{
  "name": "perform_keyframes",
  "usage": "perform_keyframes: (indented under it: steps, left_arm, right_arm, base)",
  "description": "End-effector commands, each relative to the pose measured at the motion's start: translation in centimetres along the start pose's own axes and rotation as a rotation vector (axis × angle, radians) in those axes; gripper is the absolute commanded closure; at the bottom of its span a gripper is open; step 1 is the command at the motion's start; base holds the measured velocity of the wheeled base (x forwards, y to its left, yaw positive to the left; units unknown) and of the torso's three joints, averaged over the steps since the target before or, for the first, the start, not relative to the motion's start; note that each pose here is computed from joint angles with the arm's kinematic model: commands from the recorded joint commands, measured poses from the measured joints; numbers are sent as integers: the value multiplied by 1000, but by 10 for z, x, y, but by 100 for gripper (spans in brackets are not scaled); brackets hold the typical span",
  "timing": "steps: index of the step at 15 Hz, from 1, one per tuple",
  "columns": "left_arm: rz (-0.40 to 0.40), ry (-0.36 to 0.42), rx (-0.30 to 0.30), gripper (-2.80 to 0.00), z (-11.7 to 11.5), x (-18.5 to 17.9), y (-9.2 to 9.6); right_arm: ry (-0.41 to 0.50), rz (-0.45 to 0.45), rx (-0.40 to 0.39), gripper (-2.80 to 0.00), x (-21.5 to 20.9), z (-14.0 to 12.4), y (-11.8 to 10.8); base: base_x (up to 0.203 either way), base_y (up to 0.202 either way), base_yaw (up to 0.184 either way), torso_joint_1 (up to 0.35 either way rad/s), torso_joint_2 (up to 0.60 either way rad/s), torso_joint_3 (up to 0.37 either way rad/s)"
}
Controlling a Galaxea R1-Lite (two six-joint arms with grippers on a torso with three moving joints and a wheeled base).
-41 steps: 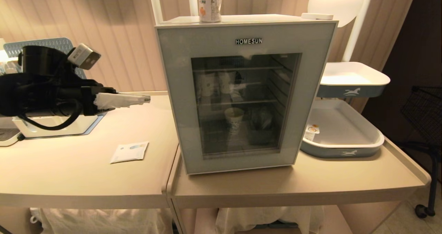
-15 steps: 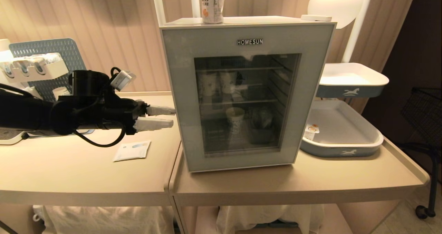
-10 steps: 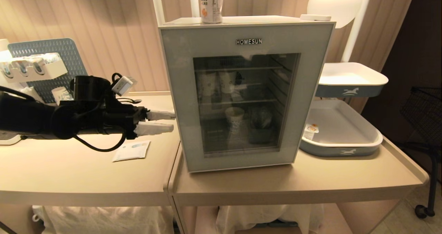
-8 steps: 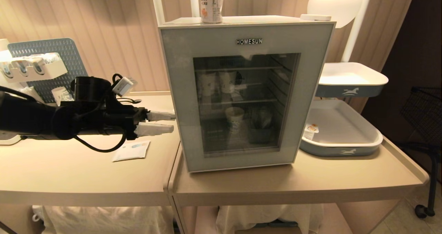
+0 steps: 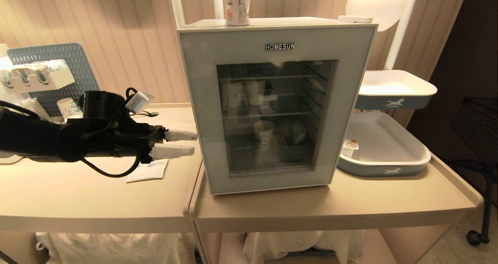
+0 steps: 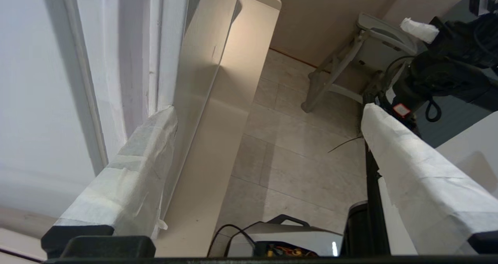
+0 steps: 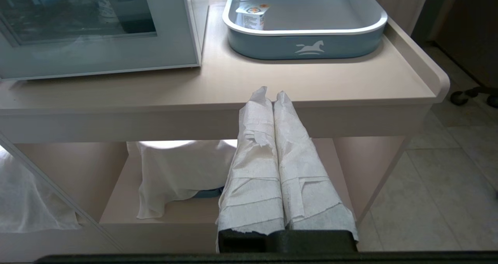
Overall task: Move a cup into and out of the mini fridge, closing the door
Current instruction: Open the freezer door
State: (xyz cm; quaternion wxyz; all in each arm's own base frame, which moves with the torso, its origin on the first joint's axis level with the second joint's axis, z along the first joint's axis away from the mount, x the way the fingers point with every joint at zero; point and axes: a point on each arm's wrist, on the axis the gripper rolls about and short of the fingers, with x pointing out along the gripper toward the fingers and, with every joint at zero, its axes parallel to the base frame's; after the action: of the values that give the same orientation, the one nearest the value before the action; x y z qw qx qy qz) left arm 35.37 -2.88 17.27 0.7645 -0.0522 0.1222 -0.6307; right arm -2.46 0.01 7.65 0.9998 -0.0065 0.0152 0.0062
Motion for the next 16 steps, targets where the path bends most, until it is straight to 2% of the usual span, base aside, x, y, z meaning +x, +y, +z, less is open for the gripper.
perform_keyframes:
  steps: [1, 6, 11, 16]
  left_arm:
    - [1, -5, 17, -280, 2, -4, -5]
    - [21, -11, 30, -280, 5, -10, -3]
    - [29, -7, 28, -280, 6, -3, 19]
    - [-5, 2, 24, -280, 3, 13, 25]
  right_arm:
    - [2, 1, -1, 0, 0, 0, 0]
    - [4, 0, -1, 0, 0, 0, 0]
    - [8, 0, -1, 0, 0, 0, 0]
    - [8, 0, -1, 0, 0, 0, 0]
  base:
    - [0, 0, 0, 0, 0, 0]
    - [0, 0, 0, 0, 0, 0]
    - [0, 0, 0, 0, 0, 0]
    - [0, 0, 0, 0, 0, 0]
